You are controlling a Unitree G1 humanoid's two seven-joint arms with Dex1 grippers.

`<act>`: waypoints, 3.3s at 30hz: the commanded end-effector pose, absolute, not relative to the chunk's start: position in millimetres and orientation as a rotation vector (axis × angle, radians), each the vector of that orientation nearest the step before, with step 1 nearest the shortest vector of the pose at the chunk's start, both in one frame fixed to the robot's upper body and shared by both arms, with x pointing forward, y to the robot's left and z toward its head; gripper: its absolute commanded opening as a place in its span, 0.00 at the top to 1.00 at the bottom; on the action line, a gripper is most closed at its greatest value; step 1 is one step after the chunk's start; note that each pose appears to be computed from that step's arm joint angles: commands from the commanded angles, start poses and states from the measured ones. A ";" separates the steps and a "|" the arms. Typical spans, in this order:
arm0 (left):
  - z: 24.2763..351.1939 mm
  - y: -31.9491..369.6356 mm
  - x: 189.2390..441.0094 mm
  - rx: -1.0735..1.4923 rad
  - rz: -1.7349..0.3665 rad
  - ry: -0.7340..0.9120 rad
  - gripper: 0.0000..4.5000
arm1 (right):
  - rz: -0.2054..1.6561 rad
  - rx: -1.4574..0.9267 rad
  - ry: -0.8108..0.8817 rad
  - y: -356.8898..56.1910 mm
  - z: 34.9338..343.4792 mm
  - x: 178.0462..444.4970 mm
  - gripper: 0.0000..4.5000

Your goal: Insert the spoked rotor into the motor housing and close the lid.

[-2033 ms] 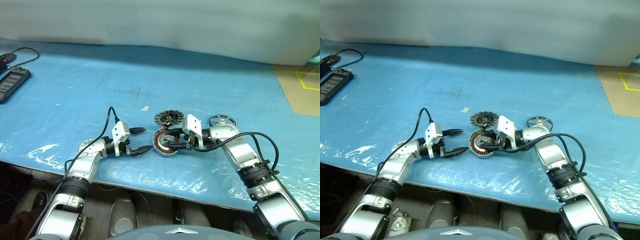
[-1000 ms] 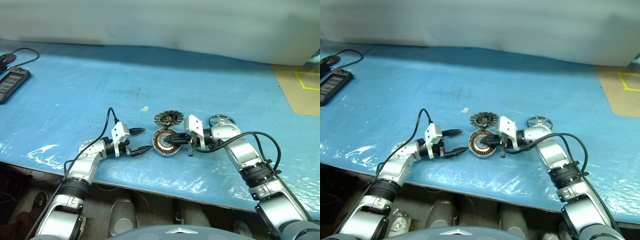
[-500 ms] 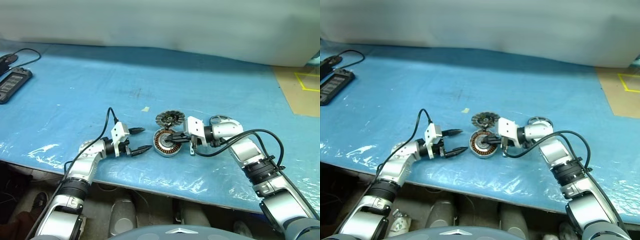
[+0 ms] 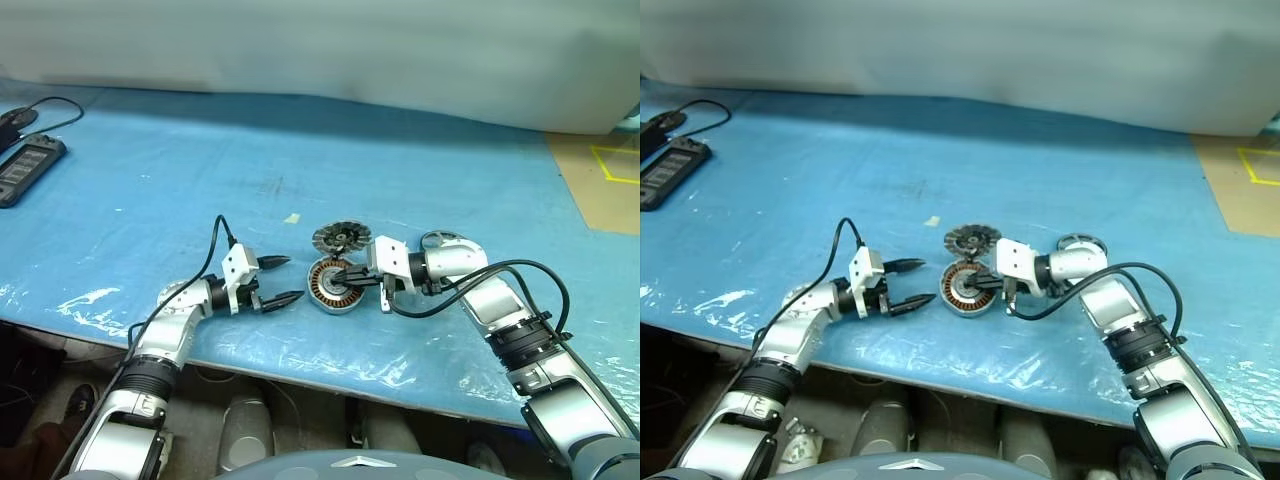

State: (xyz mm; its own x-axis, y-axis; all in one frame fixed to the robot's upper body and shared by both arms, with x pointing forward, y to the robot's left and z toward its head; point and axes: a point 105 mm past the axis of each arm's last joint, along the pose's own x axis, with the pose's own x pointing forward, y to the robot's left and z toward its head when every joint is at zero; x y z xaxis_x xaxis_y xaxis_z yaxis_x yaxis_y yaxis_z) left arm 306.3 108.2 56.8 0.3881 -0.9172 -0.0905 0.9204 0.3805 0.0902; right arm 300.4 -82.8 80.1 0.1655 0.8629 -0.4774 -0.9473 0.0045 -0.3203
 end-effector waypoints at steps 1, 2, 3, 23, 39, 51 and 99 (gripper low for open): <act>65.4 108.8 305.2 0.151 -1.177 -0.013 0.09 | 1.446 -0.689 0.357 -97.0 38.7 287.6 1.00; 65.4 108.8 305.1 0.151 -1.178 -0.013 0.09 | 1.447 -0.695 0.358 -97.1 38.0 287.5 1.00; 65.4 108.8 305.2 0.152 -1.177 -0.013 0.09 | 1.447 -0.698 0.358 -97.1 37.6 287.5 1.00; 64.3 108.7 305.4 0.149 -1.173 -0.009 0.09 | 1.422 -0.513 0.084 -85.5 110.9 300.7 1.00; 62.8 108.3 304.2 0.144 -1.168 -0.008 0.09 | 1.435 -0.465 0.177 -89.2 93.5 293.9 1.00; 62.9 109.9 304.4 0.148 -1.160 -0.008 0.09 | 1.422 -0.495 0.193 -90.9 81.6 301.4 1.00; 58.1 107.6 303.1 0.137 -1.155 0.005 0.09 | 1.479 -0.461 0.161 -66.9 91.2 301.9 1.00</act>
State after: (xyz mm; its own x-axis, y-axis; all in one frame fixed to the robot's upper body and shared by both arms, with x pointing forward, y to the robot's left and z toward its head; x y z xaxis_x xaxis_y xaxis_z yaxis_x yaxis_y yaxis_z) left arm 304.0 108.5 52.9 0.4065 -0.9091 -0.0909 0.9129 0.4001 0.0812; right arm 301.0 -68.2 88.6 0.1006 0.9179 -0.3838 -0.9837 0.0341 -0.1765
